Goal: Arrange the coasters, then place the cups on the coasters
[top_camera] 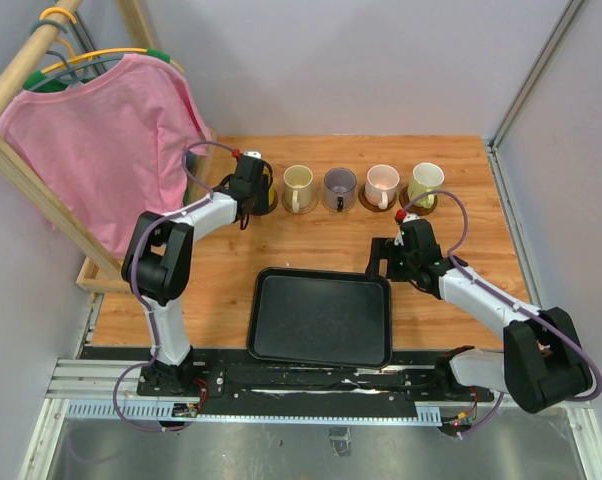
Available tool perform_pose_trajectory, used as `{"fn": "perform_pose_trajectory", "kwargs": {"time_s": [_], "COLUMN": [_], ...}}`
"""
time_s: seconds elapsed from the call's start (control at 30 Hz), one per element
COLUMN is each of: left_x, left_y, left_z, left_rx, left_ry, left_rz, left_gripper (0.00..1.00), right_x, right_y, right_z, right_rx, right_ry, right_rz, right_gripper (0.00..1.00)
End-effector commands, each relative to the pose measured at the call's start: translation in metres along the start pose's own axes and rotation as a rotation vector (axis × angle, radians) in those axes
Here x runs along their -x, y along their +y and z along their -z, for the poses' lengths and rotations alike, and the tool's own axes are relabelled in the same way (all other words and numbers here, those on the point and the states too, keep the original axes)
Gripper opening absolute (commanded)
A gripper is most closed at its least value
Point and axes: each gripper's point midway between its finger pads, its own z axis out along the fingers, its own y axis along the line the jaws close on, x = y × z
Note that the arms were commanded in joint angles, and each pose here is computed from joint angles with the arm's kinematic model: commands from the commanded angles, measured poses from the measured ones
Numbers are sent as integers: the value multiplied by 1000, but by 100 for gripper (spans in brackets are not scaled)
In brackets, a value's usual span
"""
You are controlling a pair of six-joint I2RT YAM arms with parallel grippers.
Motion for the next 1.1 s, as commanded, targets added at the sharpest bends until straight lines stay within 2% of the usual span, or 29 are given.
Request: {"fn": "perform_pose_trajectory", "kwargs": {"time_s": [0.0,0.43,0.57,0.7,0.87,0.97,1.07], "left_x": [12,9,11,12,-2,-24,-45], "left_y": [4,11,7,3,-1,-6,-16], "left_z": [14,27,38,54,79,95,110], "left_rx": [17,20,-22,-78,-152,-194,-254], "left_ry": [-41,-48,-59,-79,-84,-80,-87], "left_rz": [12,11,18,37,54,49,30], "left_gripper": [58,58,59,64,66,66,67], "right_x": [14,9,8,8,5,1,-4], "right_y": [8,4,2,-2,-9,-13,-15], "right_z": [6,8,8,9,11,12,11], "right_rx": [24,9,-1,-21,-60,-74,-79], "right_ry": [-43,-41,-42,-44,-33,-18,-8], "right_rz": [-15,-24,-26,-23,-14,-10,-10], "right_gripper": [95,95,95,95,95,88,76]}}
